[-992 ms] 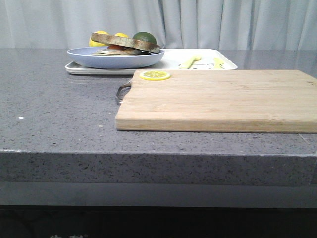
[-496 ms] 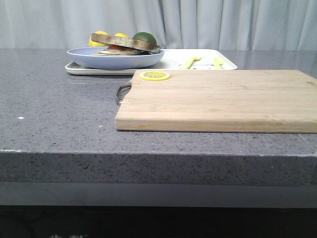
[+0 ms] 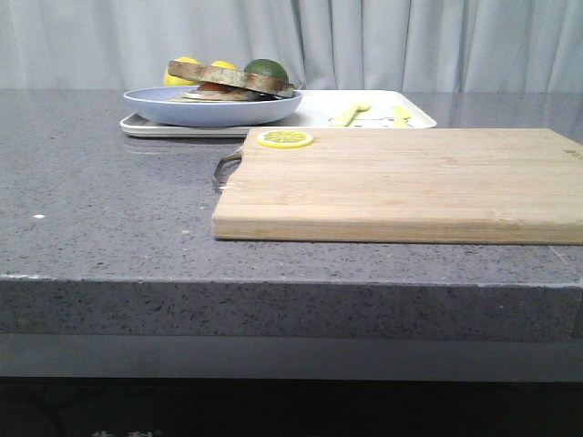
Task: Place bread and move sandwich to tray
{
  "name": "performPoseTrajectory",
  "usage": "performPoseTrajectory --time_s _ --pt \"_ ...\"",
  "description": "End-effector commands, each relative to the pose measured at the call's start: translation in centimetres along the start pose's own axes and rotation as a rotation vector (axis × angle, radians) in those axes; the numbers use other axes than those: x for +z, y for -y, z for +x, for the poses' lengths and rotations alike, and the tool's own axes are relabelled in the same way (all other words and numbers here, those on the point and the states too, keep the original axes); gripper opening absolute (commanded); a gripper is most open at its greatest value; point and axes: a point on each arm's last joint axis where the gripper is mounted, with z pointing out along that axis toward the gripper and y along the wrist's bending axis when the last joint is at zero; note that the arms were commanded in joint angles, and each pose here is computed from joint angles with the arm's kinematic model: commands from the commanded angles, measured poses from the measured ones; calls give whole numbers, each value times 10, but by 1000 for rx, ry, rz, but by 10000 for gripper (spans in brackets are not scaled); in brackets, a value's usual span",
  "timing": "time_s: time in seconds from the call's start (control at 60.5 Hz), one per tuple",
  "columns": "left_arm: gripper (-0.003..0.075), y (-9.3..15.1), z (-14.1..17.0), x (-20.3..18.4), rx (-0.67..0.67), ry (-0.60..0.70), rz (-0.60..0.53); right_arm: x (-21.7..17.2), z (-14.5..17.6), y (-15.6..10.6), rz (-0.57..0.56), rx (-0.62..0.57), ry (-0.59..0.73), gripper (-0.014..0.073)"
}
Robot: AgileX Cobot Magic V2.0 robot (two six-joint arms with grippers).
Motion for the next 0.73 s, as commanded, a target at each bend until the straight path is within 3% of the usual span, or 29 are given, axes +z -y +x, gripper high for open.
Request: performPoseTrajectory --time_s 0.0,0.711 --pt "-17 0 -7 -2 -8 98 4 -2 -9 -1 -9 -15 96 -68" --pt "-17 0 -7 -2 -8 98 4 -2 -9 -1 -10 22 94 -68"
